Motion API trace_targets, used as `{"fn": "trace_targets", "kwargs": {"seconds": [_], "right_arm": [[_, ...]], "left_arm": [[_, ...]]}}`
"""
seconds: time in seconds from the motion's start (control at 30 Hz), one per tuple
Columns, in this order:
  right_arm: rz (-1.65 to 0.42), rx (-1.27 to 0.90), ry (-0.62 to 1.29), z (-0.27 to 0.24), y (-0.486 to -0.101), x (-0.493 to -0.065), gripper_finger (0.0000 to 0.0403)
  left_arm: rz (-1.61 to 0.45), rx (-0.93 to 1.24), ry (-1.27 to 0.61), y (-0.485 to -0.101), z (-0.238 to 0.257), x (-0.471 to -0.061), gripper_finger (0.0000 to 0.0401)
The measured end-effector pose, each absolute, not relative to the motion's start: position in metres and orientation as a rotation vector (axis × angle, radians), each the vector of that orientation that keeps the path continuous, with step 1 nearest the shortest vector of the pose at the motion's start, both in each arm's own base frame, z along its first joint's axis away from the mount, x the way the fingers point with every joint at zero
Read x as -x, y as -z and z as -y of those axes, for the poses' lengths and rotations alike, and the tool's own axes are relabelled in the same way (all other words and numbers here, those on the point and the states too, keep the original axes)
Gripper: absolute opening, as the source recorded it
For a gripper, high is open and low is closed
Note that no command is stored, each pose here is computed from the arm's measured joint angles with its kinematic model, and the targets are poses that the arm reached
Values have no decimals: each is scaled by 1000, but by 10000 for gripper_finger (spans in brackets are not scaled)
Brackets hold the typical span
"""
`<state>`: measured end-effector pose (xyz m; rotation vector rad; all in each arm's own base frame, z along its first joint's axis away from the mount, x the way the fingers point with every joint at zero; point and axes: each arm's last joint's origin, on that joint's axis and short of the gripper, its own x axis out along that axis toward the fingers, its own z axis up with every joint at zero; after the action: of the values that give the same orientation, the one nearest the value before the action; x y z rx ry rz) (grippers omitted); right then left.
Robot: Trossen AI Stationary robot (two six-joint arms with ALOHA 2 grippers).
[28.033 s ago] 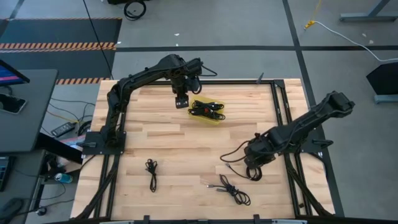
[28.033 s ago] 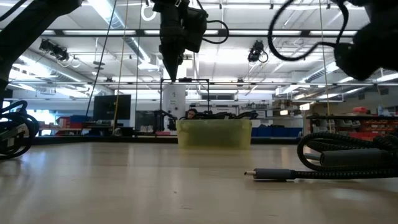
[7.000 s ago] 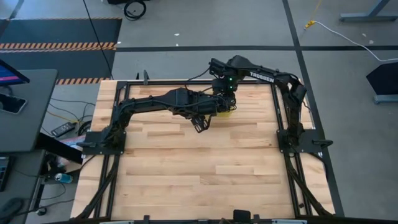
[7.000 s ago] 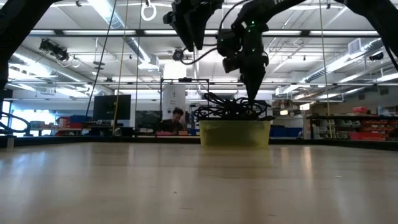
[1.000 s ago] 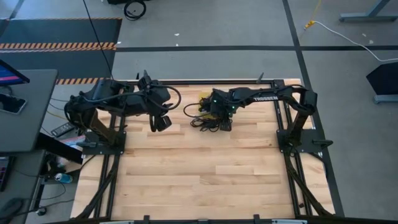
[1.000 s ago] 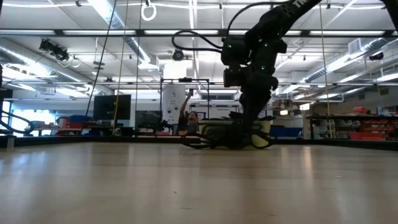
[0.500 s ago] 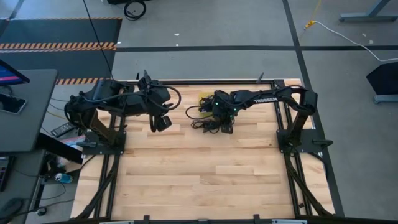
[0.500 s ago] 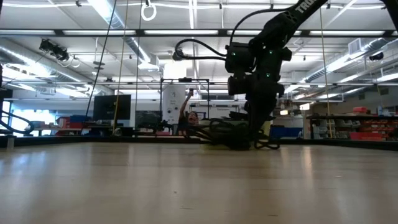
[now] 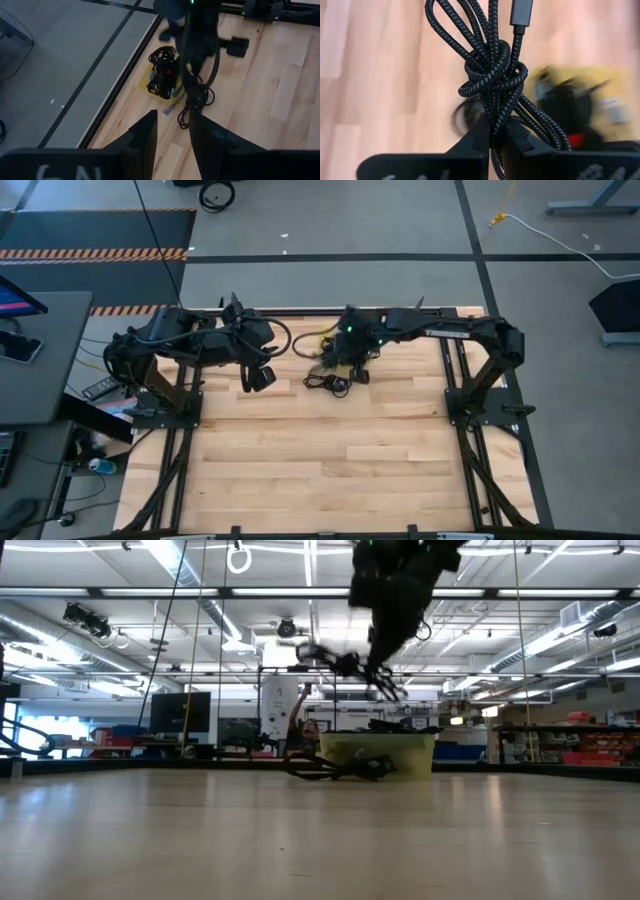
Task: Pick and place USB-C Cables
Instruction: Put the black charger cable into the yellow bin
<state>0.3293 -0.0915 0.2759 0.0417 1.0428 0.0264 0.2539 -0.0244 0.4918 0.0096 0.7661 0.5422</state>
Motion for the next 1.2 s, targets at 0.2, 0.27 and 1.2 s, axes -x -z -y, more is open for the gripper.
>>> {"fn": "trace_targets", "kwargs": {"seconds": [0.2,0.27,1.2], "right_arm": [[-1007,77,101,117,-316,-322,21],[-1015,48,125,131,-315,-318,21],[-1222,-161,89,156,-229,-307,21]], "left_arm": [[-767,-10,-542,-492,24,-254,119],[-766,-10,-542,-492,24,-254,119],[-764,-12,-550,-492,24,-254,119]]}}
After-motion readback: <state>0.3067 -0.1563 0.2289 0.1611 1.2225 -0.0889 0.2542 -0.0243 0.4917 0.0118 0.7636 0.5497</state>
